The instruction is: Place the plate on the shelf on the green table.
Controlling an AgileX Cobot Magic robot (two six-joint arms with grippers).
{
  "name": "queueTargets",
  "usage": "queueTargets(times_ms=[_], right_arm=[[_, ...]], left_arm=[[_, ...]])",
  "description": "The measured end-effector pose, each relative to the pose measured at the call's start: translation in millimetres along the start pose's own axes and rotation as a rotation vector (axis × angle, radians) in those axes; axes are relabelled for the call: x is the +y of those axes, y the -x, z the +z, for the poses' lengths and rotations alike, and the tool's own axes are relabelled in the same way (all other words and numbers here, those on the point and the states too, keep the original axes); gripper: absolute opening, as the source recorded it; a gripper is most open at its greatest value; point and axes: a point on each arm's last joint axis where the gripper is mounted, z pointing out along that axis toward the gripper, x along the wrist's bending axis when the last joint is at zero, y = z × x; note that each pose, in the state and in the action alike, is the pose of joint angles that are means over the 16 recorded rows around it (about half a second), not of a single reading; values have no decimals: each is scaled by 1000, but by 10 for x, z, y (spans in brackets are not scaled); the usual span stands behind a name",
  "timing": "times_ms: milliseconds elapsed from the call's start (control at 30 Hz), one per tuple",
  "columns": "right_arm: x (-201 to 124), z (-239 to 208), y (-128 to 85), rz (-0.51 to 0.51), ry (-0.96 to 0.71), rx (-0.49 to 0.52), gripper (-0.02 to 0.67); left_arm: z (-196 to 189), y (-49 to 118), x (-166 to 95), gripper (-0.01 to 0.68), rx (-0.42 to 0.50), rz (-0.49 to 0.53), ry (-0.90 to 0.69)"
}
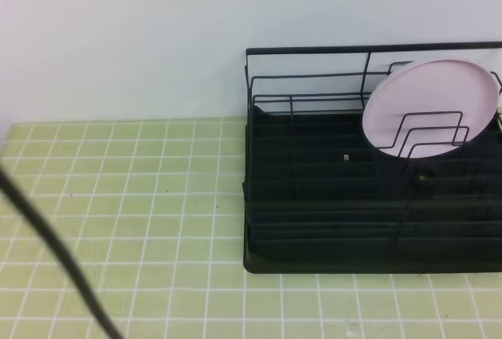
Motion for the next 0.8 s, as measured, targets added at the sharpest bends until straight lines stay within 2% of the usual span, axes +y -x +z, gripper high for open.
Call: queueTargets(times_ms=[200, 433, 600, 800], right_arm=[[32, -514, -292, 82, -48, 43, 206], [-301, -1017, -655, 153, -173, 71, 35], [-624, -1329, -912, 212, -243, 81, 4], [-1035, -1622, -1159, 248, -305, 58, 4]], left_arm=[[-171, -57, 18, 250, 14, -11, 20], [-250, -93, -57, 95, 38, 8, -20], [-243, -79, -264, 21, 49, 37, -87], [-284, -32, -678, 5, 47, 59, -140]])
